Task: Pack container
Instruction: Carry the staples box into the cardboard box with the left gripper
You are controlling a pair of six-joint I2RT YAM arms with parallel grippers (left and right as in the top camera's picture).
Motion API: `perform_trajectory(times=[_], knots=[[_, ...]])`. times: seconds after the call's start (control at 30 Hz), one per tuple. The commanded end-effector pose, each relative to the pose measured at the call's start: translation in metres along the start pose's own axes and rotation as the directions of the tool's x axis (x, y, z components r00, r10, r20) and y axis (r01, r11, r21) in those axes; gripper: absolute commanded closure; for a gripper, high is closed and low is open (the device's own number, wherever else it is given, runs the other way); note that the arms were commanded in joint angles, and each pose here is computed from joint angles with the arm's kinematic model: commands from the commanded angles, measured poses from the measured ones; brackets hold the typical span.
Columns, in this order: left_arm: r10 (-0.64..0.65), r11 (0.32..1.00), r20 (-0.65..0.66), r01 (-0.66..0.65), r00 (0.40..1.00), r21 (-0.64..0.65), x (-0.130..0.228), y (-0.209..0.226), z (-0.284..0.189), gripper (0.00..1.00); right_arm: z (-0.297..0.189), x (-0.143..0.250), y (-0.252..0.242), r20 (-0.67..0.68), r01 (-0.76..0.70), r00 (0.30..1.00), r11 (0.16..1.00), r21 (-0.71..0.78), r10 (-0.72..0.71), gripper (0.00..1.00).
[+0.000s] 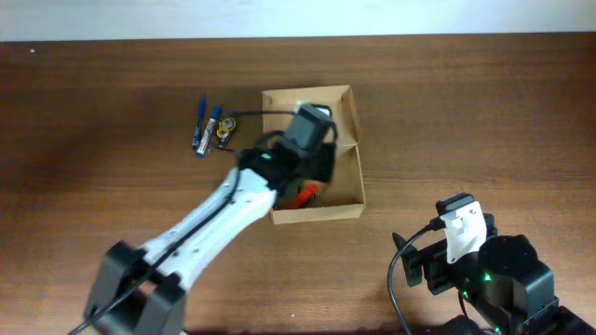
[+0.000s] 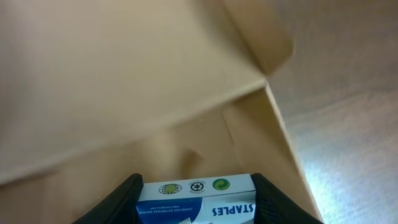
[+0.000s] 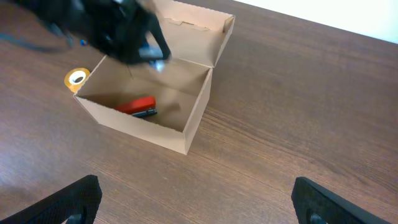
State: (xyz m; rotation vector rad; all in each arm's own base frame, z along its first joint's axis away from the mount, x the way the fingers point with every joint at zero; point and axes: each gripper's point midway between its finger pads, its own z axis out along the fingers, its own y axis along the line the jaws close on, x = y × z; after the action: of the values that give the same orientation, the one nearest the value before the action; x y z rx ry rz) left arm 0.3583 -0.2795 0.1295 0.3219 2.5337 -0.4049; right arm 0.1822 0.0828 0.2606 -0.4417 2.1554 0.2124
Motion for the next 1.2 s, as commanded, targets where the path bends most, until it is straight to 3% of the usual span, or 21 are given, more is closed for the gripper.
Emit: perform_trajectory(times=[0.0, 0.43, 0.87, 0.97, 1.17], knots=[[-0.014, 1.0, -0.037, 0.015, 0.999, 0.022, 0.012, -0.017, 0.01, 0.5, -0.002, -0.002, 0.001, 0.011, 0.0, 1.0, 1.0, -0.002, 0.0, 0.01], [-0.072, 0.996, -0.129, 0.079, 0.989, 0.048, 0.044, -0.042, 0.031, 0.5, -0.002, -0.002, 0.001, 0.011, 0.0, 1.0, 1.0, -0.002, 0.0, 0.01], [-0.065, 0.995, -0.14, 0.075, 0.988, 0.069, 0.051, -0.056, 0.032, 0.49, -0.002, -0.002, 0.001, 0.011, 0.0, 1.0, 1.0, -0.002, 0.0, 0.01], [-0.065, 0.995, -0.141, 0.075, 0.988, 0.069, 0.051, -0.056, 0.032, 0.32, -0.002, -0.002, 0.001, 0.011, 0.0, 1.0, 1.0, -0.002, 0.0, 0.01], [-0.064, 0.995, -0.148, 0.075, 0.987, 0.072, 0.053, -0.056, 0.032, 0.31, -0.002, -0.002, 0.001, 0.011, 0.0, 1.0, 1.0, -0.002, 0.0, 0.01]])
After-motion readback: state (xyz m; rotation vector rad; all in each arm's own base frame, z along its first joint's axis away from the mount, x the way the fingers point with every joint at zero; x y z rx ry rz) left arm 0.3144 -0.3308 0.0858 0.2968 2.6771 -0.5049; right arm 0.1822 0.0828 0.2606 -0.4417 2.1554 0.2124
